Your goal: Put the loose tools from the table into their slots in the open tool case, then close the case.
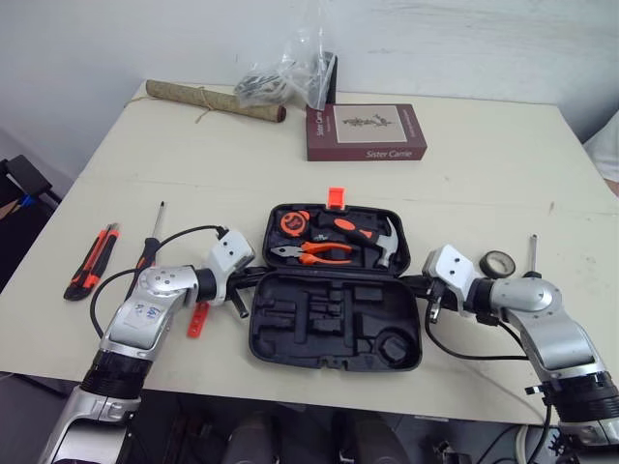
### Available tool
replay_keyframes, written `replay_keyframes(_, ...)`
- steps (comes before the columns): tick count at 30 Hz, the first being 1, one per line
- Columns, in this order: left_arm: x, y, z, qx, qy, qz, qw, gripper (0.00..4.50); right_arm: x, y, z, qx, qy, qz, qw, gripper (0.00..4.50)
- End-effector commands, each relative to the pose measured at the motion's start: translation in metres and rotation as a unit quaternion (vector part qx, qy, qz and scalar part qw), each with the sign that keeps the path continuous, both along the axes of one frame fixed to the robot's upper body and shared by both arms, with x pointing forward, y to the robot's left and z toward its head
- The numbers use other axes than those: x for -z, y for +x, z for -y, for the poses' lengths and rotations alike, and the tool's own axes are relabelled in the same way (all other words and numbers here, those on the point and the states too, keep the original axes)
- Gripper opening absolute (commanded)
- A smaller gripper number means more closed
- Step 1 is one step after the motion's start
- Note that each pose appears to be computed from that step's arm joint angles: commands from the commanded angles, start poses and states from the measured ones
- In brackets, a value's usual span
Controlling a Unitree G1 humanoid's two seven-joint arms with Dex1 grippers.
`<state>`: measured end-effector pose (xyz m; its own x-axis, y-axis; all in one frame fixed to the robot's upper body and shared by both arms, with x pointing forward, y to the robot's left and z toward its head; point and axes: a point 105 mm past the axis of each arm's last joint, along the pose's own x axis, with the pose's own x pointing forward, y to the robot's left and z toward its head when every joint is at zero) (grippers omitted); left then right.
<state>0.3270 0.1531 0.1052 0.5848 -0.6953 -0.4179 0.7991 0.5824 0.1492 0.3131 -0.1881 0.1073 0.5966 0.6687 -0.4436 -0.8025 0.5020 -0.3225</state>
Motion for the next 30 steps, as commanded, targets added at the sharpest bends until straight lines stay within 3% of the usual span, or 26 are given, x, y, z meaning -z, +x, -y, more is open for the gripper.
replay_keyframes(1,-0.028,-0.011,-0.029,-0.019,-0.002,0.033,0.999,0.0,-0.031,-0.006,0.025,0.017,0.02,0.022,0.999,0.03)
replay_keyframes(5,-0.066,-0.037,-0.077,-0.067,-0.065,0.059,0.994,0.0,-0.061,-0.03,0.058,0.031,0.052,0.029,0.998,0.03)
replay_keyframes(7,-0.076,-0.046,-0.116,-0.125,-0.065,0.079,0.987,0.0,-0.067,-0.04,0.082,0.066,0.046,0.044,0.996,0.03)
replay_keyframes(10,-0.081,-0.069,-0.197,-0.256,-0.063,0.114,0.958,0.83,-0.062,-0.062,0.124,0.137,0.038,0.051,0.989,1.01)
replay_keyframes(14,-0.095,-0.107,-0.285,-0.401,-0.054,0.171,0.898,2.81,-0.049,-0.093,0.164,0.187,0.001,0.068,0.98,3.21)
replay_keyframes(15,-0.097,-0.117,-0.305,-0.438,-0.046,0.18,0.879,3.14,-0.045,-0.102,0.17,0.187,-0.004,0.063,0.98,3.58)
replay_keyframes(17,-0.083,-0.138,-0.336,-0.495,0.0,0.157,0.854,4.03,-0.038,-0.114,0.182,0.198,-0.005,0.061,0.978,4.49)
replay_keyframes(18,-0.076,-0.15,-0.347,-0.513,0.019,0.142,0.846,4.45,-0.034,-0.122,0.188,0.204,-0.007,0.062,0.977,4.5)
replay_keyframes(21,-0.068,-0.182,-0.372,-0.566,0.031,0.133,0.813,4.45,-0.026,-0.138,0.205,0.23,-0.009,0.058,0.971,4.5)
replay_keyframes(23,-0.065,-0.195,-0.376,-0.575,0.026,0.134,0.806,4.45,-0.025,-0.142,0.215,0.255,-0.007,0.071,0.964,4.5)
replay_keyframes(26,-0.06,-0.193,-0.366,-0.552,0.017,0.132,0.823,4.45,-0.024,-0.138,0.217,0.262,0.002,0.088,0.961,4.5)
replay_keyframes(30,-0.069,-0.17,-0.347,-0.515,-0.012,0.154,0.843,4.45,-0.023,-0.122,0.2,0.232,0.031,0.092,0.968,4.5)
